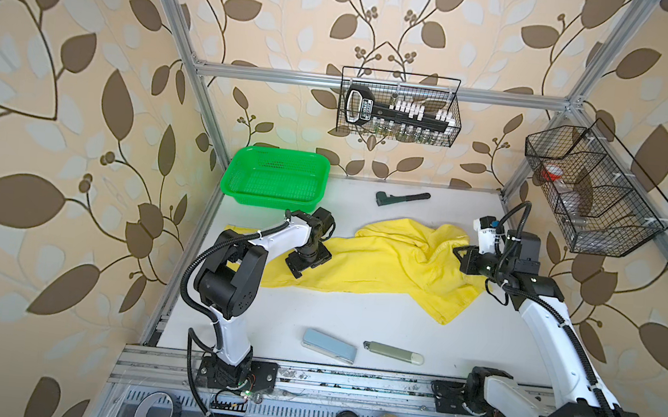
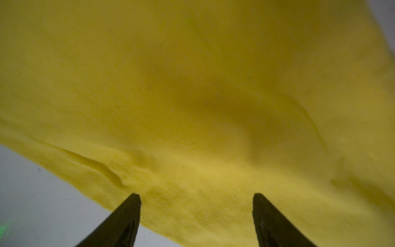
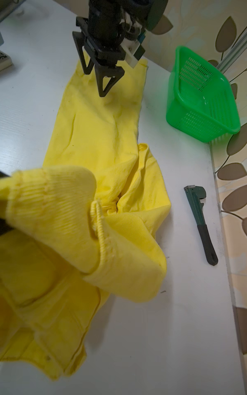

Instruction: Fold and stack the trousers

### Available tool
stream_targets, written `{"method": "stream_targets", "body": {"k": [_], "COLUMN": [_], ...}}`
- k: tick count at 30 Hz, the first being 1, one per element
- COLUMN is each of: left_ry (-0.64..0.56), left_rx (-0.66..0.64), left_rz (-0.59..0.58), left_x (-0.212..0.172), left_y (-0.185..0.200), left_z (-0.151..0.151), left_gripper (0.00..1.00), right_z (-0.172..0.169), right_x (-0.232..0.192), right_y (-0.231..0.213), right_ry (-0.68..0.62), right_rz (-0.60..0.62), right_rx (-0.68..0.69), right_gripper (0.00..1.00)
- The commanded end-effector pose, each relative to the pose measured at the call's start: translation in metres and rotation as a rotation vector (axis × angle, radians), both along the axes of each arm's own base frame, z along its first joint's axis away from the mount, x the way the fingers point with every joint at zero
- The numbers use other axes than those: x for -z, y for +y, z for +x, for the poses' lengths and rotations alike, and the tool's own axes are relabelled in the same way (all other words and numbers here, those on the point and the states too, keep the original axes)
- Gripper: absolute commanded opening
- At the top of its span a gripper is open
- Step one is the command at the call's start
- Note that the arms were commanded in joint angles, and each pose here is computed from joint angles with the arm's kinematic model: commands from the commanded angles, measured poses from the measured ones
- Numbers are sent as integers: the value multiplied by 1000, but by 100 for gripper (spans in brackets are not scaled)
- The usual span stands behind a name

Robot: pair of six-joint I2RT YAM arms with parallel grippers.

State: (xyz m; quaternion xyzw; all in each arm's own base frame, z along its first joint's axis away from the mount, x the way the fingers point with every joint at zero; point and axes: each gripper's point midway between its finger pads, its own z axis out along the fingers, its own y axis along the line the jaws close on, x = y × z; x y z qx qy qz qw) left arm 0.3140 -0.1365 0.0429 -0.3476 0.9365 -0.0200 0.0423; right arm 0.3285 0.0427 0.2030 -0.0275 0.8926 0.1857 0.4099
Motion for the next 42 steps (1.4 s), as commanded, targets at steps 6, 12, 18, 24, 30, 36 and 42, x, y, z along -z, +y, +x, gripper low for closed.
{"method": "stream_targets", "body": {"k": [6,12,18,24,30,36,42], "left_ry": [67,110,133,73,-11,-111,-253], "left_rx": [38,76,112,163,241,313,196], "left_rz": [52,74,57,89,125,174,271], "left_x": [27,42,48,6,-64,-145,-209], "left_y": [8,7,4,9,18,28,78], "left_z": [-13,-20,-26,-17,-12,-2,12], "left_gripper": [83,67,22,0,0,0,0], "right_z": [9,2,-3,-1,14,51,102], "right_x": [-21,-9,-1,7,11,16,36], "right_y": [6,0,-13,-29,-30,-43,-30], "right_ry": [-31,7,46,77,98,111,91], "right_rz": [37,-23,-124,-235,-331,-479,-516], "right_rx": [-29,-24,3,43,34,32,-48], "right_gripper": [2,2,1,1,2,3,14]}}
